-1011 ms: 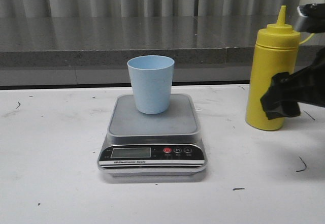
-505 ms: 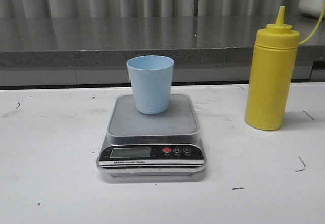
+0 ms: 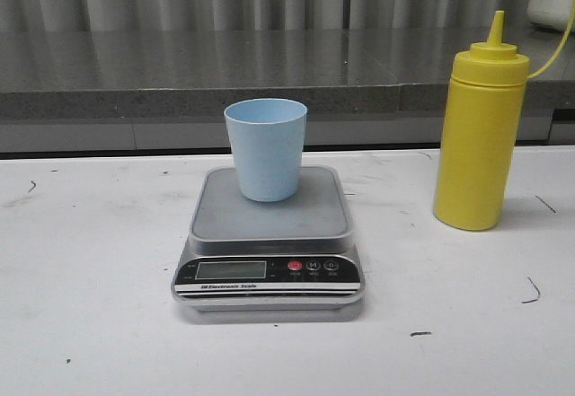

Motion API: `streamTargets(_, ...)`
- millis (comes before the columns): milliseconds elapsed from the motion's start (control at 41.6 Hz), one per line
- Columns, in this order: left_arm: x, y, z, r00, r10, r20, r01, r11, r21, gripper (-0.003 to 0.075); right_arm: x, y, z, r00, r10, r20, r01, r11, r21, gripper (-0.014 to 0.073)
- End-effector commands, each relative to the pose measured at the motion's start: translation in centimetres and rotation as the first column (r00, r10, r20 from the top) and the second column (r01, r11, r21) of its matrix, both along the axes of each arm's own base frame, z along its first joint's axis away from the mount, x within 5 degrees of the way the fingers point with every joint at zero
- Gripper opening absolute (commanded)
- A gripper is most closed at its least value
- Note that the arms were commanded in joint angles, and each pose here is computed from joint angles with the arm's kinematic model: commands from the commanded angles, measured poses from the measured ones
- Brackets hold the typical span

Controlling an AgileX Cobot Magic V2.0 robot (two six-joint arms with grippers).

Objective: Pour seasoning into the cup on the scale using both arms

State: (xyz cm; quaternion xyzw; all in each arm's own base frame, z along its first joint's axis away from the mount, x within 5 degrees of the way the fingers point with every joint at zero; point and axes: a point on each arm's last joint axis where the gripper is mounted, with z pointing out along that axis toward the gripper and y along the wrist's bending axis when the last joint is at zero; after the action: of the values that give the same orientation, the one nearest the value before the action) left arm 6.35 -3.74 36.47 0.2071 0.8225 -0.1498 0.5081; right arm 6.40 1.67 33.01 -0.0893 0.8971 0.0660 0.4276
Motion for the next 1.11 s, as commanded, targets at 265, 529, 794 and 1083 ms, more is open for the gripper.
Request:
streamTargets(265, 0.18, -0.18, 1.52, 0.996, 0.000, 0.088, 0.006, 0.998, -0.067, 0.0386, -1.47, -0.39, 1.63, 0.991, 0.003, 0.133, -0.004, 1.000, 0.011, 0.0426)
streamTargets(529, 0.18, -0.18, 1.52, 0.996, 0.000, 0.088, 0.006, 0.998, -0.067, 0.0386, -1.45, -0.39, 1.67, 0.991, 0.003, 0.137, -0.004, 1.000, 0.012, -0.0073)
streamTargets(794, 0.13, -0.16, 1.38, 0.997, -0.001, 0.074, 0.005, 0.998, -0.060, 0.0090, -1.39, -0.37, 1.69, 0.989, 0.002, 0.145, -0.004, 1.000, 0.013, -0.0068)
streamTargets(1083, 0.14, -0.16, 1.40, 0.997, -0.001, 0.076, 0.005, 0.998, -0.061, -0.0020, -1.39, -0.38, 1.67, 0.990, 0.002, 0.143, -0.004, 1.000, 0.013, -0.0068)
